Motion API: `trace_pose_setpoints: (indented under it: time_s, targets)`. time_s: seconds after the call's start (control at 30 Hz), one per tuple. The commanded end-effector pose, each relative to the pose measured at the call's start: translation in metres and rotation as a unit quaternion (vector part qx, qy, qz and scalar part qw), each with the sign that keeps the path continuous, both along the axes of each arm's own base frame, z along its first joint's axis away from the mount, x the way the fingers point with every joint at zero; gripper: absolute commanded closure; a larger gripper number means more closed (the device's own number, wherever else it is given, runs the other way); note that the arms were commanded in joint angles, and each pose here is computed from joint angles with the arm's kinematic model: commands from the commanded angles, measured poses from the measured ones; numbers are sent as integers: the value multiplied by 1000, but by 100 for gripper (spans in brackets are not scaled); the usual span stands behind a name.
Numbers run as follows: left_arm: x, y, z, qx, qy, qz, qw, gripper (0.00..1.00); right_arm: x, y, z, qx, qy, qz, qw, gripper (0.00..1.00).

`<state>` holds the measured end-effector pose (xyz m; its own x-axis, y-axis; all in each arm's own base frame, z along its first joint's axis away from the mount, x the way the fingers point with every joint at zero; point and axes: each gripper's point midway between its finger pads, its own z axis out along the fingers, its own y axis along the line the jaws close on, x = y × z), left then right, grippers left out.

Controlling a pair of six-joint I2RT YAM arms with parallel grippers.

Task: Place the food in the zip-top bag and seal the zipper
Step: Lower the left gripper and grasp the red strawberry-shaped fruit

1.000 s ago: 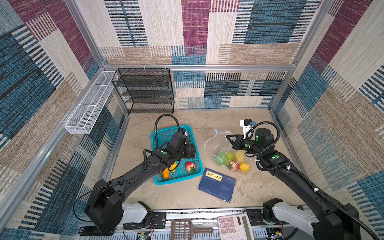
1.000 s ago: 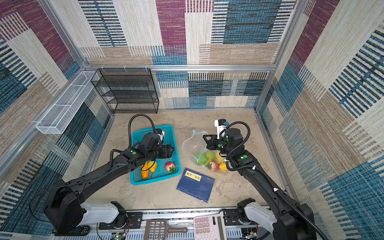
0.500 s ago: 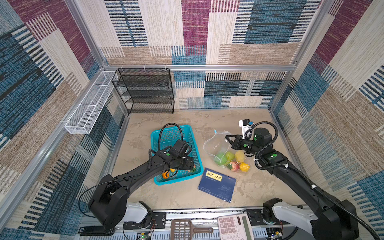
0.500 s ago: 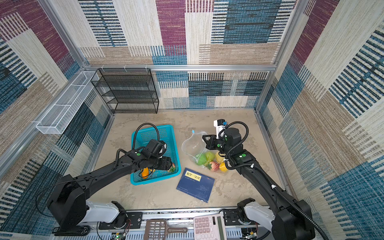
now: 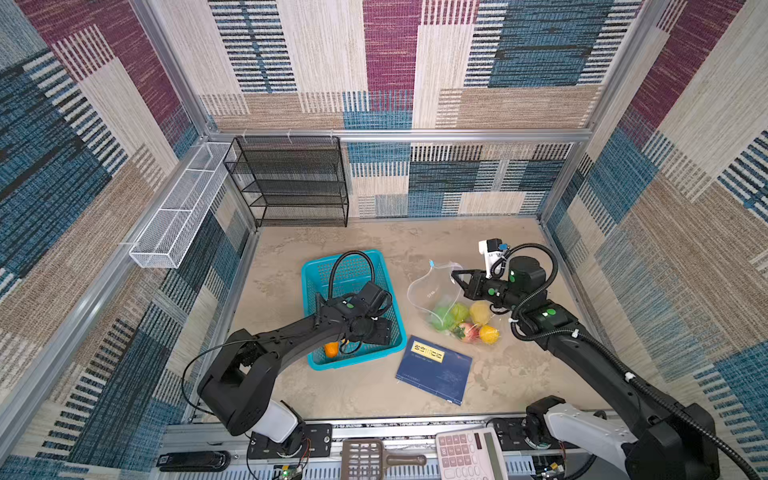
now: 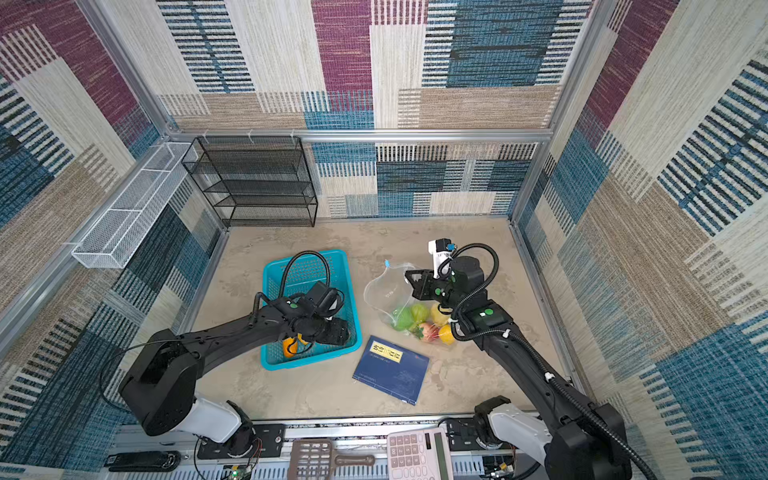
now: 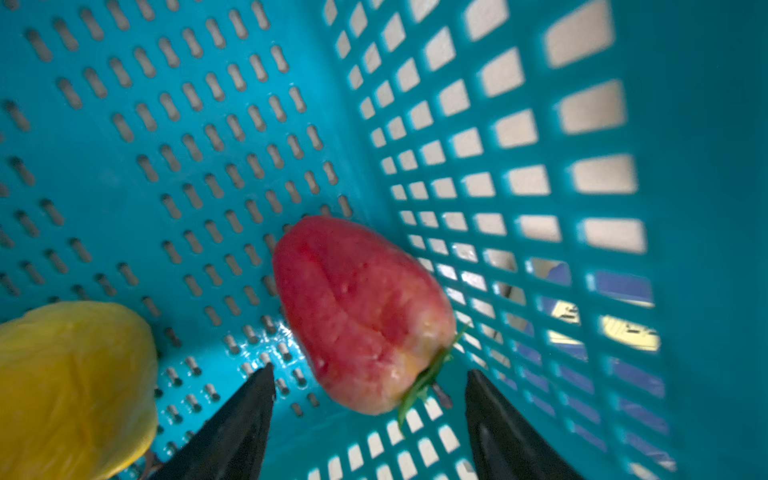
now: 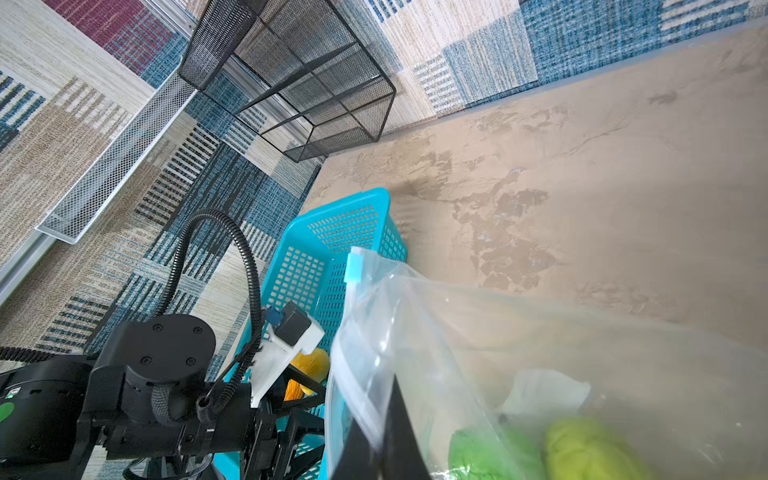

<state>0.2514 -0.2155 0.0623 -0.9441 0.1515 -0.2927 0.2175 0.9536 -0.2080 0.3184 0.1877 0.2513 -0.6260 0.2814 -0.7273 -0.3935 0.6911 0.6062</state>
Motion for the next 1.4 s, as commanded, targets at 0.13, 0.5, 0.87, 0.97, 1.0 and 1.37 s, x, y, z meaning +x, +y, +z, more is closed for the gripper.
trace_pose_setpoints:
  time_s: [0.13, 0.5, 0.87, 0.97, 1.0, 1.37]
  targets:
    - [2, 35, 0, 91, -18, 7, 996, 25, 3, -1, 7, 7, -13, -5, 1000, 100]
    - [9, 32, 16, 93, -32, 7, 995, 25, 3, 0, 7, 6, -13, -6, 1000, 100]
    - [19, -3, 40, 2, -54, -15, 998, 22, 4, 1, 6, 9, -10, -4, 1000, 100]
    - [22, -4, 31, 16, -48, -25, 998, 22, 3, 1, 6, 8, -11, -3, 1000, 100]
    - [23, -5, 28, 22, -46, -28, 998, 21, 3, 1, 6, 8, -11, -4, 1000, 100]
    - [32, -11, -2, 47, -31, -53, 997, 21, 2, -2, 8, 5, -13, -8, 1000, 100]
